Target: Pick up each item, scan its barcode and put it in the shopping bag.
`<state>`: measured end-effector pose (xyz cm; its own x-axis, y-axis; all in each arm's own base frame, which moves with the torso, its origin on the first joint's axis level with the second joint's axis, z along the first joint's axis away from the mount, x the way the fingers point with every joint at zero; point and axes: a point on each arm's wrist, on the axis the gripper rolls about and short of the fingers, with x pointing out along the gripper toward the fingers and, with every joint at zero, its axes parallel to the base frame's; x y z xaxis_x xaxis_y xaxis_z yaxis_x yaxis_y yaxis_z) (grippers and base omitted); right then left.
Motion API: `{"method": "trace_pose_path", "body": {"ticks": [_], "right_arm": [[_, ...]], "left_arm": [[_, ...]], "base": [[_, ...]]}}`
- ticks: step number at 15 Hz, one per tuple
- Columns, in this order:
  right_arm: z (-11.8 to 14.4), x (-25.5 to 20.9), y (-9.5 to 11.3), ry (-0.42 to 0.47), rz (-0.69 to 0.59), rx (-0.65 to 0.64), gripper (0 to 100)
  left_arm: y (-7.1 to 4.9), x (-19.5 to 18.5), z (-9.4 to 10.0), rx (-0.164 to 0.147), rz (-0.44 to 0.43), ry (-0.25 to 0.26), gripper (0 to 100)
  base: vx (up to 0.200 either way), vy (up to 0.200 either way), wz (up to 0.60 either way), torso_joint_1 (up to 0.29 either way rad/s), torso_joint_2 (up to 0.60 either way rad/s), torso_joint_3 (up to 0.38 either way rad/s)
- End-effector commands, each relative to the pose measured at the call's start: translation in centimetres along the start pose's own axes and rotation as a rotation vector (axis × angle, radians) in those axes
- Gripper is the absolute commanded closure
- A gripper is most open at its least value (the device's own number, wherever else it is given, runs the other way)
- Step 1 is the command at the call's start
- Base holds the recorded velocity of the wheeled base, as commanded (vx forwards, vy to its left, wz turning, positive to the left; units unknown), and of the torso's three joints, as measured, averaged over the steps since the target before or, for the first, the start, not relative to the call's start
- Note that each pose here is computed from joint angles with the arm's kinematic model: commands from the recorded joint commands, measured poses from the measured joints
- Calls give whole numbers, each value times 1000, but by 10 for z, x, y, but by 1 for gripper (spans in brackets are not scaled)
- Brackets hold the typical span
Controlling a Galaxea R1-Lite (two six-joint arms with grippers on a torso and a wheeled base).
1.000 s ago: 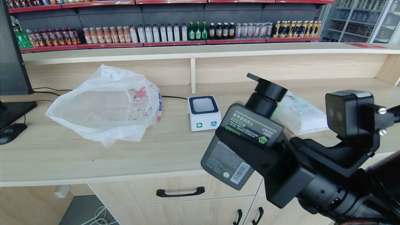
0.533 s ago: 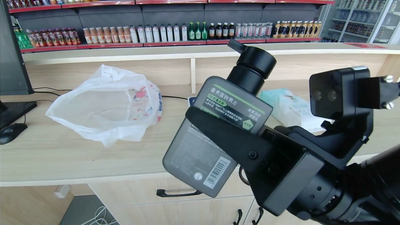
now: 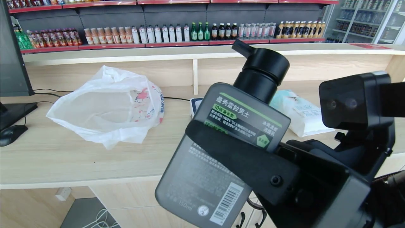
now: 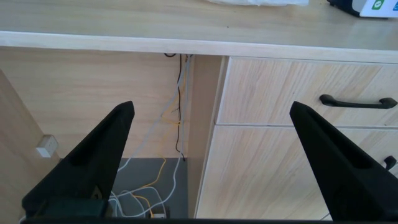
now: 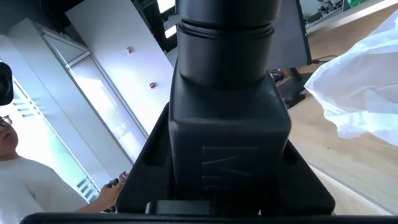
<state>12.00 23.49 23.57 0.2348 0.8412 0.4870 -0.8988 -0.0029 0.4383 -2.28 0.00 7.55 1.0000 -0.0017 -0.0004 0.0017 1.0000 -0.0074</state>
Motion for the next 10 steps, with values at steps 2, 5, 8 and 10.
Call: {"method": "trace_pose_path", "body": {"ticks": [2, 5, 8, 10], "right_arm": [[7, -4, 6, -18, 14, 3, 100], [8, -9, 8, -15, 12, 4, 100], [10, -10, 10, -19, 15, 3, 100], [8, -12, 9, -9, 8, 5, 100]], "left_arm": [[0, 0, 0, 0, 0, 0, 0], [0, 0, 0, 0, 0, 0, 0], [0, 0, 0, 0, 0, 0, 0], [0, 0, 0, 0, 0, 0, 0]], "base": [[0, 0, 0, 0, 0, 0], [0, 0, 0, 0, 0, 0], [0, 0, 0, 0, 0, 0], [0, 0, 0, 0, 0, 0]]}}
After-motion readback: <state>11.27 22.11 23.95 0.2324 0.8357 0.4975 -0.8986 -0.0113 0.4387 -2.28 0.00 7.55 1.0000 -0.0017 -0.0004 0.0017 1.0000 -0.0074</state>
